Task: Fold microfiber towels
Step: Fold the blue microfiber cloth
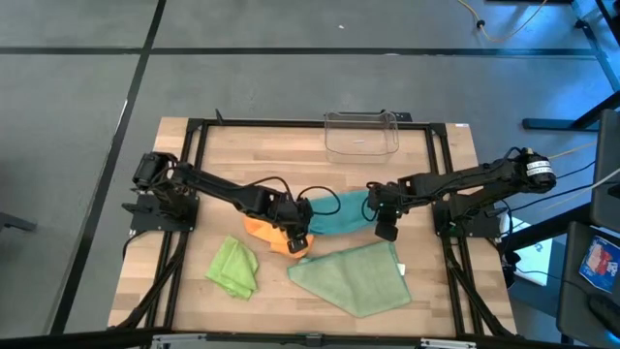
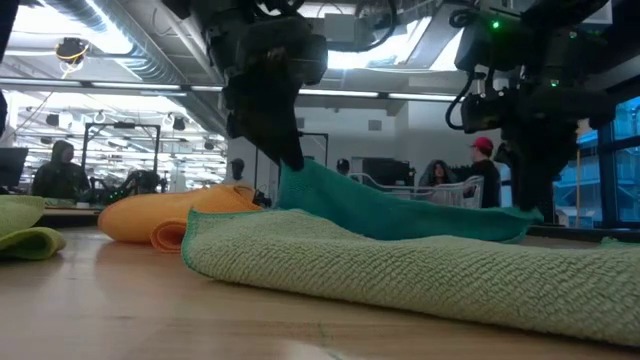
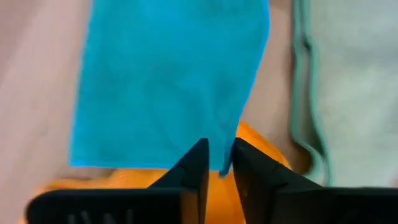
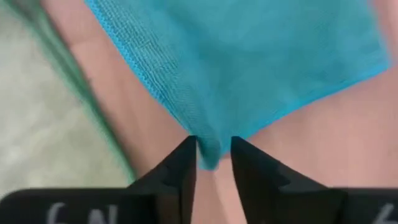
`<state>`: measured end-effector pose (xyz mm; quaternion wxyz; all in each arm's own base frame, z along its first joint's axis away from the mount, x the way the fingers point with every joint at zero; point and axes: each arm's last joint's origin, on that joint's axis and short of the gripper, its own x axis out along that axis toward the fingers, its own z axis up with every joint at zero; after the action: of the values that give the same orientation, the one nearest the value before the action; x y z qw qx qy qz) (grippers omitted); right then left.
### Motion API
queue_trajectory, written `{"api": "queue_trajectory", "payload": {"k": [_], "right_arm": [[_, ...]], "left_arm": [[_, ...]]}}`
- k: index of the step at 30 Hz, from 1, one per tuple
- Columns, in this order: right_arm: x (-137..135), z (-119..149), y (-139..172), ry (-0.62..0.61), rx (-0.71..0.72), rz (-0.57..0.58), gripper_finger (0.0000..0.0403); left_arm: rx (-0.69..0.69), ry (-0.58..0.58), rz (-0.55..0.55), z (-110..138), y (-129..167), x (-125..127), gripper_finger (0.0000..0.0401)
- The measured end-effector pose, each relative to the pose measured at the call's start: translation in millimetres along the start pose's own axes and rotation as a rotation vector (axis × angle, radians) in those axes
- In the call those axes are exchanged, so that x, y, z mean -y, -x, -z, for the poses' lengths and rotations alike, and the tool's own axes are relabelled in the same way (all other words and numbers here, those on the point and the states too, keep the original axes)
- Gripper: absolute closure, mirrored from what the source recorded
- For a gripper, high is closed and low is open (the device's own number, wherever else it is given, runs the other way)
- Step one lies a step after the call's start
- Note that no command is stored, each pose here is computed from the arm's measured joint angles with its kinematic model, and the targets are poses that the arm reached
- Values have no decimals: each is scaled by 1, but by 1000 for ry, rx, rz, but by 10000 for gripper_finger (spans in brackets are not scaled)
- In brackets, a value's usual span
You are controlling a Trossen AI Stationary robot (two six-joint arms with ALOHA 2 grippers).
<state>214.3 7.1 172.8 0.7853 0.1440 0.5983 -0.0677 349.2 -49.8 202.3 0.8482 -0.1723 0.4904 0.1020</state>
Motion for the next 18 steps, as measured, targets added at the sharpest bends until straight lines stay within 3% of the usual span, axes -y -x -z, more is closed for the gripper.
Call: {"api": "queue_trajectory", "payload": {"k": [4,9,14,18], "right_arm": [[-1,5,1,-34,-79,-60,278],[-2,3,11,-30,-94,-45,275],[0,-4,13,49,12,61,274],[10,-11,14,13,87,177,274]], "left_arm": [[-51,14,55,2,1,0,308],[-46,28,83,1,18,-1,304],[50,0,-59,-3,30,-8,304],[72,-3,-147,-10,30,-24,307]]}}
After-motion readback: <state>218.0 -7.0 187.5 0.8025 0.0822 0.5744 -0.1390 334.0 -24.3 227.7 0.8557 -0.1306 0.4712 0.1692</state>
